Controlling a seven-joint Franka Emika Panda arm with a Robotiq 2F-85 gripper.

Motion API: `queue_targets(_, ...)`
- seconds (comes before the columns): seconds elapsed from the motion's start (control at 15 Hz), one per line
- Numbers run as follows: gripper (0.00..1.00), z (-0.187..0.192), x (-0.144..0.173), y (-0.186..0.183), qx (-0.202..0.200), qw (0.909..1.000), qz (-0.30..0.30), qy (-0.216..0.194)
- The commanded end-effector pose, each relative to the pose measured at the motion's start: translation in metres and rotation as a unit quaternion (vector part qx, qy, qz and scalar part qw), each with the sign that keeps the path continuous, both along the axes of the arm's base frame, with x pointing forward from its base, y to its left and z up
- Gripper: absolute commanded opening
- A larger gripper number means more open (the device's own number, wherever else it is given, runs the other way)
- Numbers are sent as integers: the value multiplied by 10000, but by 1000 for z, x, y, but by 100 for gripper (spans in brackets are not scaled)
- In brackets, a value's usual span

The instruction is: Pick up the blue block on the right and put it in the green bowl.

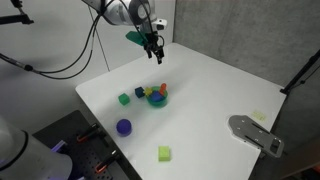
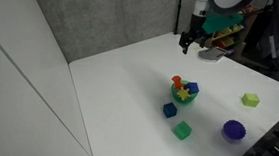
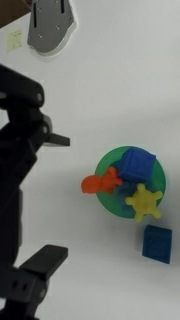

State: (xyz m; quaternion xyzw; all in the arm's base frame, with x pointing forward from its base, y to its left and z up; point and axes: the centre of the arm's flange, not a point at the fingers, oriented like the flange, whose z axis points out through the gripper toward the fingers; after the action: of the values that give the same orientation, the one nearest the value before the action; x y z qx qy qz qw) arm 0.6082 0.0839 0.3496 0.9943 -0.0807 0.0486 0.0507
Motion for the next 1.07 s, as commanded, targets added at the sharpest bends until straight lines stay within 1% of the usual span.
queue_targets(0.0,100,46,1,-43,357,9990,-23,252)
queue_targets(0.2,100,84,-12,-77,631,9963,91,574)
queue_targets(0.4,100,124,-36,-104,829,9924,322,845)
queue_targets(0.53,100,147,-53,-115,887,9896,489,1023)
queue_targets(0.67,100,168,-75,-122,762,9887,570,1159)
queue_targets(0.8,100,184,-93,-123,628,9893,555,1198)
queue_targets(1.0,100,198,-114,-117,408,9915,510,1122)
